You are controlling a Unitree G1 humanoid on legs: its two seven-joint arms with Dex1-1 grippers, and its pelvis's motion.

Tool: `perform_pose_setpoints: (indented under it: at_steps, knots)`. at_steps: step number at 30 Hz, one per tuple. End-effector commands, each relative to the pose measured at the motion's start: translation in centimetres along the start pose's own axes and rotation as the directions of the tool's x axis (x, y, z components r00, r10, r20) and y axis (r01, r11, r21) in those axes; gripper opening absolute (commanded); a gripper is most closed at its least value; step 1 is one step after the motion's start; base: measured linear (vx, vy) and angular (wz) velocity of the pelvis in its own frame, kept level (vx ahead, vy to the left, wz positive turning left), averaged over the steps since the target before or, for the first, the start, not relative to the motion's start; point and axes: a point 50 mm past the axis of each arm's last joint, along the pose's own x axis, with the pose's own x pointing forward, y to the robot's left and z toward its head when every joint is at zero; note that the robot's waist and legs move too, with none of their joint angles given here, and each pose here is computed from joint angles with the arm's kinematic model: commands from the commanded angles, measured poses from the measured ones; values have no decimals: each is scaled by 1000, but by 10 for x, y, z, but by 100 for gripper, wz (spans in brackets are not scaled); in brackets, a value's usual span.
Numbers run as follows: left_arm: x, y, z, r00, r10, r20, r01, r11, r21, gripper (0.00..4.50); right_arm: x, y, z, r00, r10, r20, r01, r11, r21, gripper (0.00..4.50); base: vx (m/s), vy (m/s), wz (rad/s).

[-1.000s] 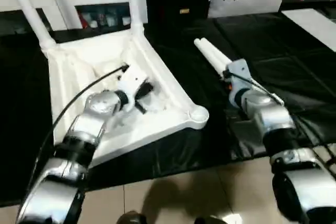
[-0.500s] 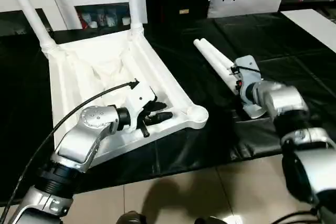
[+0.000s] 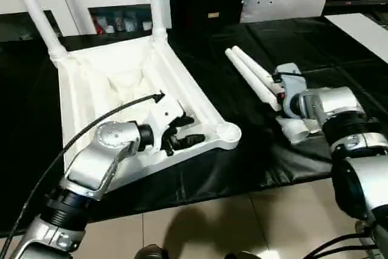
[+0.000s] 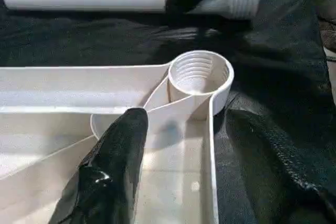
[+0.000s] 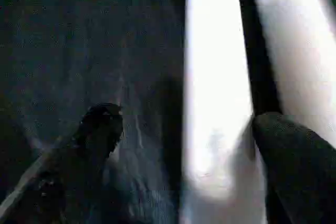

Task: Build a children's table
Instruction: Pick table leg

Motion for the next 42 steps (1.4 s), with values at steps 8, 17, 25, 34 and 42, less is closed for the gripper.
perform_pose_setpoints:
  at_steps: [8,17,25,34,42]
  knots:
    - [-1,-3,4,1000,-3,-6,3,1000,24,389,1,-9,-17,998,14,-68,-11,999,41,450,0,0,0]
    - [0,-1,6,1000,3,-10,-3,1000,29,442,4,-1,-18,995,62,-80,-58,997,47,371,0,0,0]
    - [1,-3,5,1000,-6,-11,6,1000,25,450,6,4,-16,993,92,-68,-88,995,54,299,0,0,0]
    - [2,-3,5,1000,-4,-12,5,1000,24,450,9,9,-15,993,120,-5,-119,988,97,220,0,0,0]
    - [6,-2,8,1000,20,12,-20,1000,15,450,2,10,9,913,155,377,-265,928,262,186,0,0,0]
